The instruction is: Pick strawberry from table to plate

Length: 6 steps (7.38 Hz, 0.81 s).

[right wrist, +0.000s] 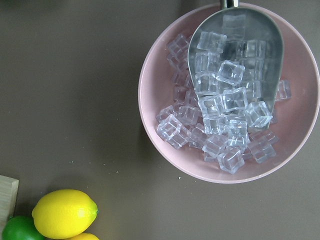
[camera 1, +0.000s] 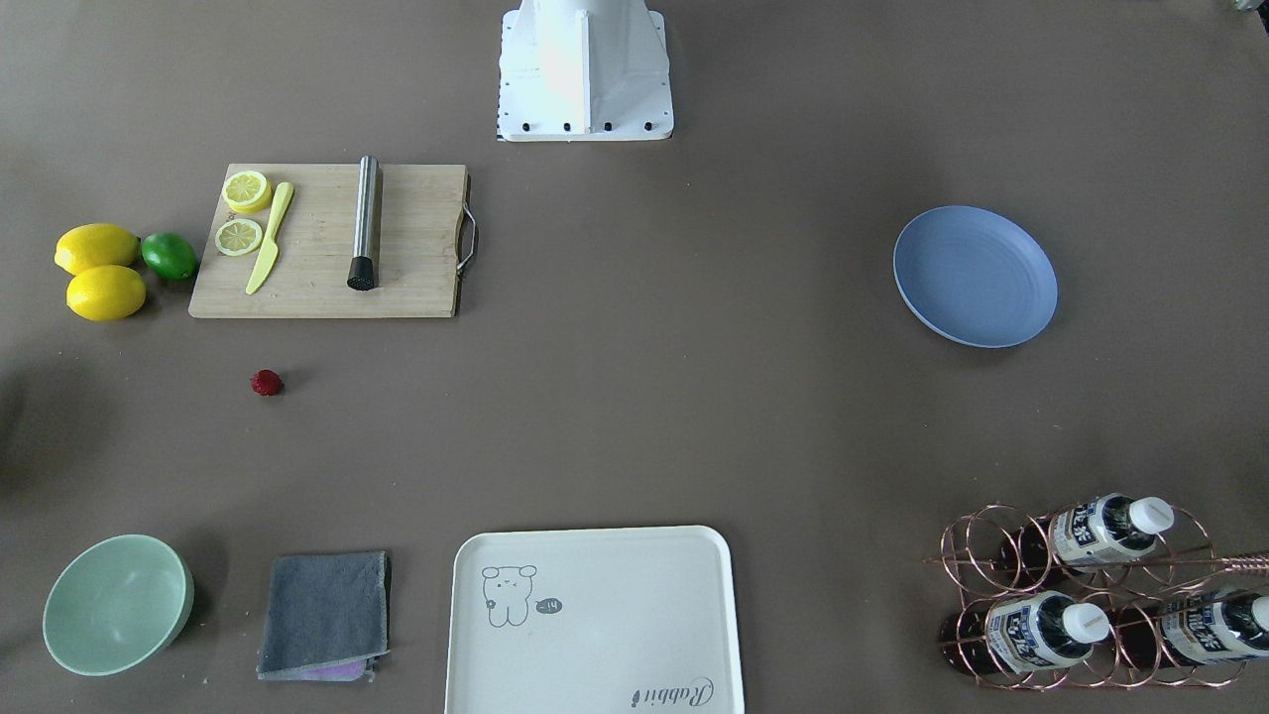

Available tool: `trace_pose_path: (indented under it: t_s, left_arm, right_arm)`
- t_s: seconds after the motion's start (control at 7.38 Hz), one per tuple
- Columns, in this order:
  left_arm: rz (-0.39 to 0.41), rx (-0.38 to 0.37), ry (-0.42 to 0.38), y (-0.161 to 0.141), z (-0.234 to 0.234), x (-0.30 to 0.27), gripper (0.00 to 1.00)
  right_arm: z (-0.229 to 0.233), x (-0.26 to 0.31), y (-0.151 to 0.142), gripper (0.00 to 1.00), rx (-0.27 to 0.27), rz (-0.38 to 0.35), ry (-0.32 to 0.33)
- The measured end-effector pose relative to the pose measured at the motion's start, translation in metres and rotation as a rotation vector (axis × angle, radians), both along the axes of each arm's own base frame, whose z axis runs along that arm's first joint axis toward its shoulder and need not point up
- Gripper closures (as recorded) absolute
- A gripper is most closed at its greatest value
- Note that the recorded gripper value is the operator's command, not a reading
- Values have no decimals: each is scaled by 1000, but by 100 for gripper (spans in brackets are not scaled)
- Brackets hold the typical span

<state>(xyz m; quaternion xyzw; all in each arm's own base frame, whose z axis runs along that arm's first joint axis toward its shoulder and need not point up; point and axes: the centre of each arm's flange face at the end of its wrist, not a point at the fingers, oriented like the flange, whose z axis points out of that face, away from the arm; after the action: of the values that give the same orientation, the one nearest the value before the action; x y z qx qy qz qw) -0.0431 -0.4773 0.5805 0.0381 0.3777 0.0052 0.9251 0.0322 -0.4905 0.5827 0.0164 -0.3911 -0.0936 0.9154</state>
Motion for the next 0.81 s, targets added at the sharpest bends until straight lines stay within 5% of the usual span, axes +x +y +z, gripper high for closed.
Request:
trace_pose_path:
  t_s: [0.81]
  left_arm:
    - [69, 41, 45, -4, -8, 39, 3]
  right_arm:
    - [10, -1, 9, 0, -41, 14, -14]
